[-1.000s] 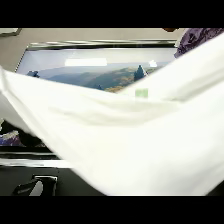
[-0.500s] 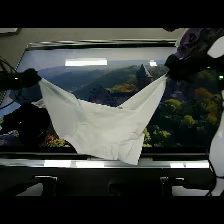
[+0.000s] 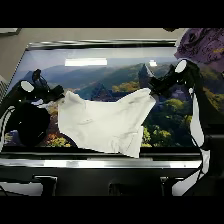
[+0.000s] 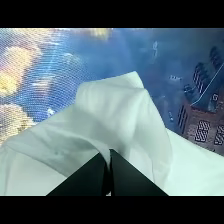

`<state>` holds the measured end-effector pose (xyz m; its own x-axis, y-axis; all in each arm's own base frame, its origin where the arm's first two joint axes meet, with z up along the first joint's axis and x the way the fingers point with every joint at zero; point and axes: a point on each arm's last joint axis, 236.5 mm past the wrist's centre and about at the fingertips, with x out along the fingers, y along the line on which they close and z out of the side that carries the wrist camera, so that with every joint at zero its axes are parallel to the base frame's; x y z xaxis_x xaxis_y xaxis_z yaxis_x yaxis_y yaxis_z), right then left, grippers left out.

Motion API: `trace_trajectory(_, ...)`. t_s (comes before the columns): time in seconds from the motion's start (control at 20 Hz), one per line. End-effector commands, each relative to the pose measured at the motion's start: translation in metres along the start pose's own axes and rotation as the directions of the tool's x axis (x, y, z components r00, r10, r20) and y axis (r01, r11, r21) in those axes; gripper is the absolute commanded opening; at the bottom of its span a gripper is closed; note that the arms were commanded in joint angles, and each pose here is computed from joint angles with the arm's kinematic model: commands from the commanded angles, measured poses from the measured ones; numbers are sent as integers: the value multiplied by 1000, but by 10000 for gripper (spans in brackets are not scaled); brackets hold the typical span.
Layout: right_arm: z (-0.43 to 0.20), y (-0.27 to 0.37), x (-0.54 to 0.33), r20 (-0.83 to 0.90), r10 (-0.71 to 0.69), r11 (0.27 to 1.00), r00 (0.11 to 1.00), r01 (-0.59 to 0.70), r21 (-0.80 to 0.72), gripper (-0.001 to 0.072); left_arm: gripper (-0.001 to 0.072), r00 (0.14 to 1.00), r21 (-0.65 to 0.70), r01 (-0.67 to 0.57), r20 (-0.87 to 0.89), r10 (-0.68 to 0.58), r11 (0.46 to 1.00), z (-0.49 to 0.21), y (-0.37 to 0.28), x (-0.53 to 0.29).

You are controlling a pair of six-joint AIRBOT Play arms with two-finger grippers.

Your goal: Fold the clothes and pants, and hang the long-sleeved shirts on hangers.

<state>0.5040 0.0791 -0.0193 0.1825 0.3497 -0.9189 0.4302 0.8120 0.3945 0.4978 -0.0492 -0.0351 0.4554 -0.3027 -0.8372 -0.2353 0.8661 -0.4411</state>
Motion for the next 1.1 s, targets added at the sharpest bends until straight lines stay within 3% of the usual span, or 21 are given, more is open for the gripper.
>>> trace_trajectory(0.0, 1, 0, 6, -4, 3, 1000, 1000, -3, 4, 22, 16, 1000, -14, -1, -25, 1, 1000, -6, 1, 6)
trace_trajectory(0.05, 1, 0, 6, -5, 3, 1000, 1000, -3, 4, 22, 20, 999, -13, -2, -42, 2, 1000, -10, 1, 5)
trace_trajectory(0.1, 0, -1, 6, -7, 2, 1000, 1000, -2, 4, 22, 91, 998, -14, -4, -64, 3, 1000, -15, 2, 4)
trace_trajectory(0.2, -2, -2, 6, -16, -3, 1000, 1000, 3, 3, 22, 720, 993, -12, -9, -121, 7, 1000, -27, 4, -9)
trace_trajectory(0.45, -7, -5, 5, -39, -17, 1000, 999, 16, -24, 22, 720, 941, 30, -141, -305, 143, 990, -99, 37, -78)
trace_trajectory(0.5, -9, -5, 5, -44, -19, 1000, 999, 18, -25, 22, 720, 931, -5, -126, -346, 116, 992, -129, 34, -86)
trace_trajectory(0.6, -11, -6, 5, -55, -24, 999, 998, 22, -42, 22, 720, 920, -120, 5, -388, -51, 993, -187, 1, -97)
trace_trajectory(0.75, -16, -13, 4, -76, -51, 997, 996, 47, -54, 22, 720, 872, -300, 173, -396, -288, 938, -258, -56, -105)
trace_trajectory(0.85, -19, -16, 4, -87, -62, 997, 994, 58, -56, 22, 720, 856, -381, 113, -431, -284, 918, -301, -58, -101)
trace_trajectory(1.05, -24, -18, 3, -109, -72, 996, 991, 66, -57, 22, 720, 852, -369, 75, -460, -252, 926, -343, -63, -85)
